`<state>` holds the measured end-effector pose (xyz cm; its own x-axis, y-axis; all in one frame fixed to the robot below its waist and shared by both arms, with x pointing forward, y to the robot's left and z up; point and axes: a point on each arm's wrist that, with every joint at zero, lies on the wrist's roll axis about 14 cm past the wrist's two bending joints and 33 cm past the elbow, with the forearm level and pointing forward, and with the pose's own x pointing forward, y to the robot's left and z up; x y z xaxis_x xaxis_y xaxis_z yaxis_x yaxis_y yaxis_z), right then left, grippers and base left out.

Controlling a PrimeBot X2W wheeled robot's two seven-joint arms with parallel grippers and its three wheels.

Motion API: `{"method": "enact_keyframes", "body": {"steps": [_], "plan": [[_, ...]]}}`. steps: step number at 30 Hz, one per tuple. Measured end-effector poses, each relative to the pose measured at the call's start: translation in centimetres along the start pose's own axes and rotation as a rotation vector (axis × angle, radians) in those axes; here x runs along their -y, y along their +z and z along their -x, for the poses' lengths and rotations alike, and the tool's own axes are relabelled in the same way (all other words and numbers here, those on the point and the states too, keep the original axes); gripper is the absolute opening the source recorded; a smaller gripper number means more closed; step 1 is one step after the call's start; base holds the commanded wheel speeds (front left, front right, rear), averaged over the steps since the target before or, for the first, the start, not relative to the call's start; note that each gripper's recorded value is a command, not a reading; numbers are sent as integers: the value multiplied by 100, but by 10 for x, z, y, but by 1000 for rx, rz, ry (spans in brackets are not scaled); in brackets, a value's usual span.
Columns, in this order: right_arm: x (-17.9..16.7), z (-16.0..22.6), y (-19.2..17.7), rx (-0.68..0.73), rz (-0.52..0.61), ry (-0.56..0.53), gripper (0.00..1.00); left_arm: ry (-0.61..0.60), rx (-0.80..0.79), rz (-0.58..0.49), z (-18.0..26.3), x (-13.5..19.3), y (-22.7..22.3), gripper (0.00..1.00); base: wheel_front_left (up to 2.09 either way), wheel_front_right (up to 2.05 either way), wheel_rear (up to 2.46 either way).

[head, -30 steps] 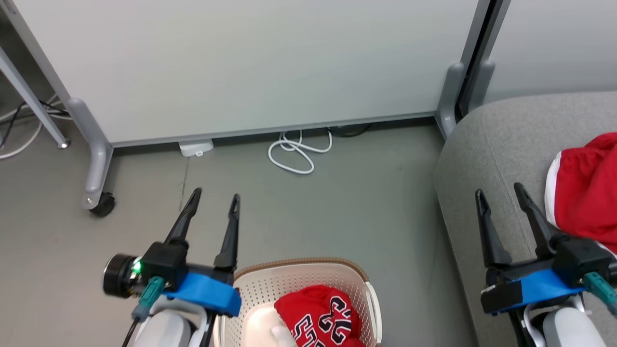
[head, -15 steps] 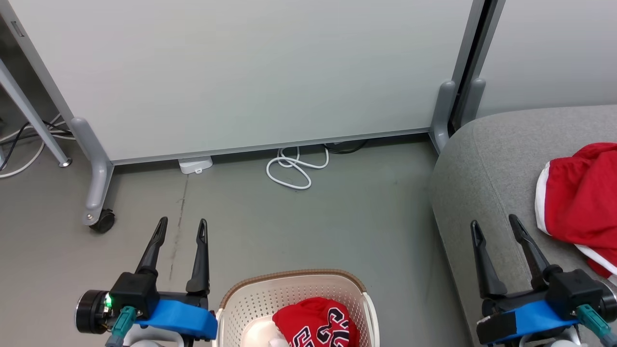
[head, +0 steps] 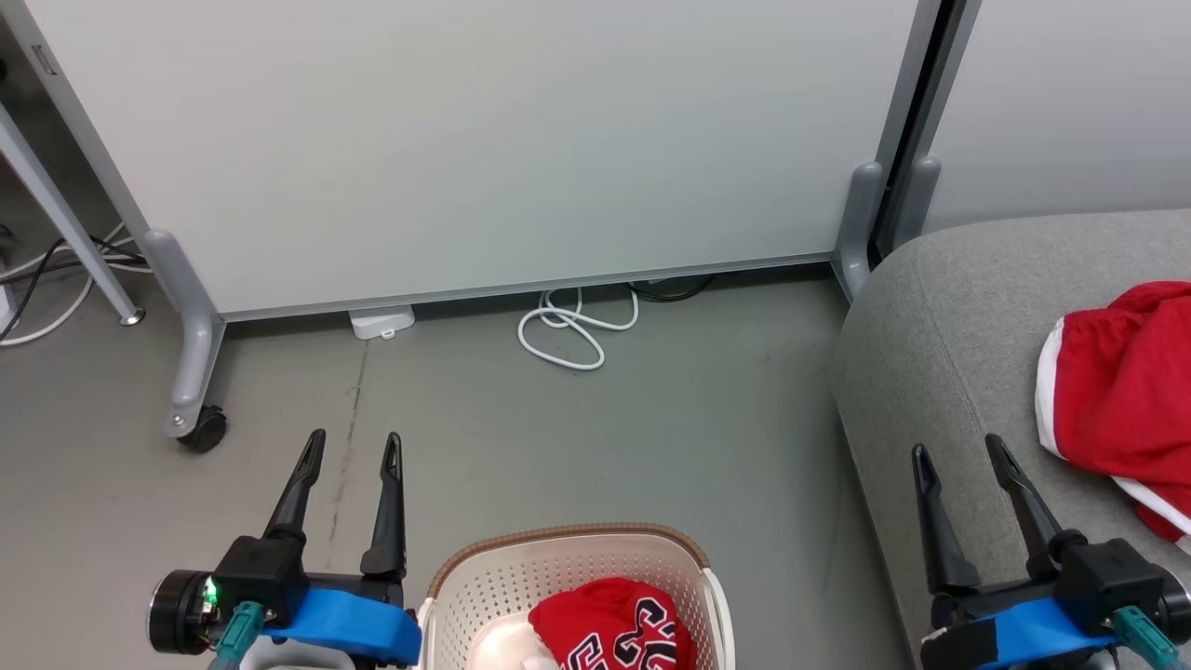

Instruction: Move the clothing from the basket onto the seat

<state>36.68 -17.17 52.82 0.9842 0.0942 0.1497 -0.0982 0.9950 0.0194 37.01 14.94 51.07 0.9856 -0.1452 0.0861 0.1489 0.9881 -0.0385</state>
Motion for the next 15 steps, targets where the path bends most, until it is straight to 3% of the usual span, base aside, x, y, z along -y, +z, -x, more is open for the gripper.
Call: {"method": "enact_keyframes", "body": {"steps": [15], "plan": [[1, 0, -5, -14, -4, -6, 100, -49, 1, -1, -10, 10, 0, 100, 0, 0, 0]]}}
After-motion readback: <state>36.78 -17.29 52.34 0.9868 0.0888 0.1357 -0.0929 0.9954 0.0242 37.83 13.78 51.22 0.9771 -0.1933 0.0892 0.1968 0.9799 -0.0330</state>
